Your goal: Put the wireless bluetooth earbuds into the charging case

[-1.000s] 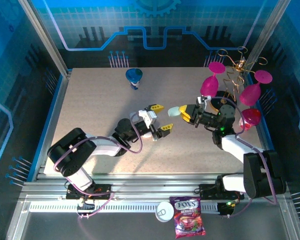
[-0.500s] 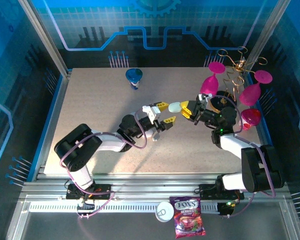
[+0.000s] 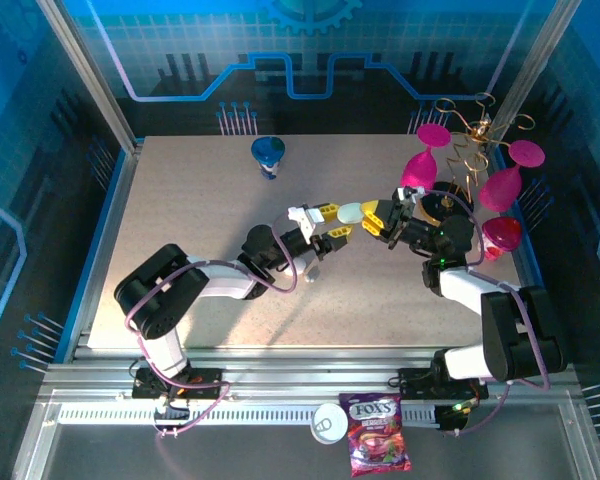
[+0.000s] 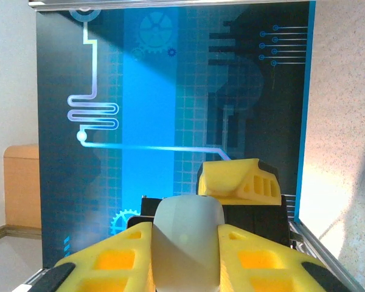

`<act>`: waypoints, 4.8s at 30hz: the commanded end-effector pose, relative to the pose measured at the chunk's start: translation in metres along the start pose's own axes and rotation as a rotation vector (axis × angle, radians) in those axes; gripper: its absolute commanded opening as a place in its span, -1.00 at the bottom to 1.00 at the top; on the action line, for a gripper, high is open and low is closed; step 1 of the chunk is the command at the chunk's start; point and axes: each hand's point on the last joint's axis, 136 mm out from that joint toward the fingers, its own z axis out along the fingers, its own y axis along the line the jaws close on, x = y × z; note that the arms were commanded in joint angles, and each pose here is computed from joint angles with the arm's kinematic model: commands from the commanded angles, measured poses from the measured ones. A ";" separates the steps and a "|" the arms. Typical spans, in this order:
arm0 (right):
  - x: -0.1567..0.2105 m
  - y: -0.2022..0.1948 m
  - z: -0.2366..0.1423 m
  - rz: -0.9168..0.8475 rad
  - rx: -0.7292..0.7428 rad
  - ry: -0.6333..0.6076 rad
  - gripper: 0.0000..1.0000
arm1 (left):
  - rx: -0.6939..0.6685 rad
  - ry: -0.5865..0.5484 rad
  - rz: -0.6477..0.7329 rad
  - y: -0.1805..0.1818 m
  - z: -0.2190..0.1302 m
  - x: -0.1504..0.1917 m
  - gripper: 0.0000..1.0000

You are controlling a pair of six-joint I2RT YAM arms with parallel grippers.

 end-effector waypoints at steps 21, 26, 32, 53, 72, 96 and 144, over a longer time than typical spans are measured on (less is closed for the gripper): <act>0.008 0.004 0.001 -0.045 -0.003 0.021 -0.52 | 0.064 -0.048 0.012 -0.008 0.006 -0.014 -0.22; 0.008 0.006 0.001 -0.064 -0.004 0.021 -0.26 | 0.063 -0.045 0.004 -0.006 0.005 -0.013 -0.35; 0.007 0.005 -0.002 -0.162 0.031 0.000 0.33 | 0.063 -0.029 -0.028 -0.002 -0.004 -0.013 -0.42; 0.061 0.001 0.018 -1.131 0.624 0.288 0.84 | 0.152 0.210 -0.209 -0.010 -0.073 0.002 -0.44; 0.060 -0.006 0.037 -1.246 0.671 0.356 0.52 | 0.296 0.183 -0.239 -0.040 -0.086 -0.025 -0.44; 0.076 0.022 0.038 -1.236 0.474 0.369 0.51 | 0.291 0.189 -0.229 -0.040 -0.091 -0.022 -0.42; 0.055 -0.213 0.045 -0.618 1.172 0.522 0.01 | 0.122 0.155 -0.099 -0.026 -0.127 -0.062 -0.42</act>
